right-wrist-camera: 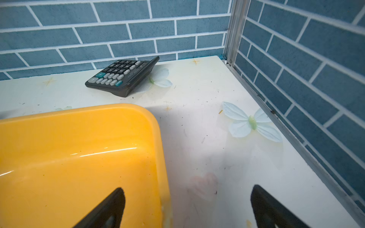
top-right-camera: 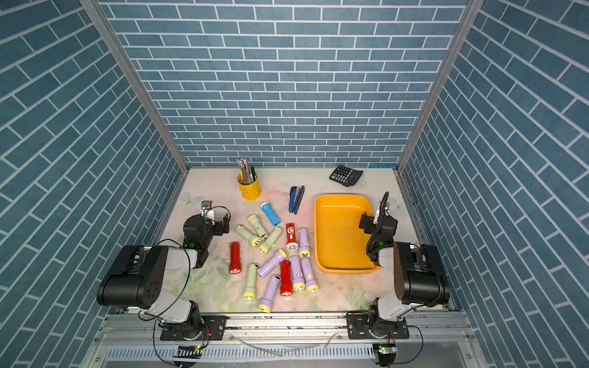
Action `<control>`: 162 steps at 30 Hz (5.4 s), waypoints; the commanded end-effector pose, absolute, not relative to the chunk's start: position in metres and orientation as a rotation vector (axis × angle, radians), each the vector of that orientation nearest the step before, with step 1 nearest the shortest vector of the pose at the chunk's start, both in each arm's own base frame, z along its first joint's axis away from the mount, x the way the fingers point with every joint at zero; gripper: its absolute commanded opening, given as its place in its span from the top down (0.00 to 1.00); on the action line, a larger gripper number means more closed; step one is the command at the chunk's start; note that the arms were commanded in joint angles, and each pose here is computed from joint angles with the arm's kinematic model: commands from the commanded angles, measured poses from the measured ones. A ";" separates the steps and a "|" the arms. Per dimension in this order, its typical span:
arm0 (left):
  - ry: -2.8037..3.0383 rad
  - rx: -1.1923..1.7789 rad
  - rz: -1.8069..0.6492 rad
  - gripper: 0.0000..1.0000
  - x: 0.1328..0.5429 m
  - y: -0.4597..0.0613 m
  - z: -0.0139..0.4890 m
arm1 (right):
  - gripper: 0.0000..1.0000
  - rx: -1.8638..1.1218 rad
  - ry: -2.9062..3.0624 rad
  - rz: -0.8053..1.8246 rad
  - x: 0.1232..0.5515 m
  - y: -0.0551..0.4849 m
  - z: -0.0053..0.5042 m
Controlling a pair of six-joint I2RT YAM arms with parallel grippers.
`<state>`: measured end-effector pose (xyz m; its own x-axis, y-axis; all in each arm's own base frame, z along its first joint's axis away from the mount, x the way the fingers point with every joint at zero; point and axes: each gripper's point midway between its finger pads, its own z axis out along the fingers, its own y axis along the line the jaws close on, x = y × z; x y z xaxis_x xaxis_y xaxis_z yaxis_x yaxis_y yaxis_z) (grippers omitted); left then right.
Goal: Put the flashlights into the storage boxes
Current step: Pick up the flashlight from the center of the board.
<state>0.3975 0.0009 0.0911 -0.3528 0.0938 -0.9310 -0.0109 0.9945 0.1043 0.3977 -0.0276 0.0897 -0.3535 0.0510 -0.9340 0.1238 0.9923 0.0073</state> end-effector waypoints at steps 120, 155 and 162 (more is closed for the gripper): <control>2.774 -0.166 -0.622 0.43 0.278 -0.113 0.086 | 0.45 -0.369 3.131 0.151 0.295 0.332 0.044; 2.565 0.134 -1.384 0.45 0.264 -0.195 0.204 | 0.84 -1.964 1.632 0.021 0.281 0.304 0.173; 2.536 0.278 -1.585 0.42 0.239 -0.224 0.210 | 0.85 -2.175 1.239 0.033 0.254 0.306 0.179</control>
<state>0.2543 -0.2108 0.2031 -0.9736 0.0229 -0.2272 0.2067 0.5110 -0.8343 0.2673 0.2972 0.1568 0.2965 -0.8928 -0.3390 -0.9076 -0.1529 -0.3911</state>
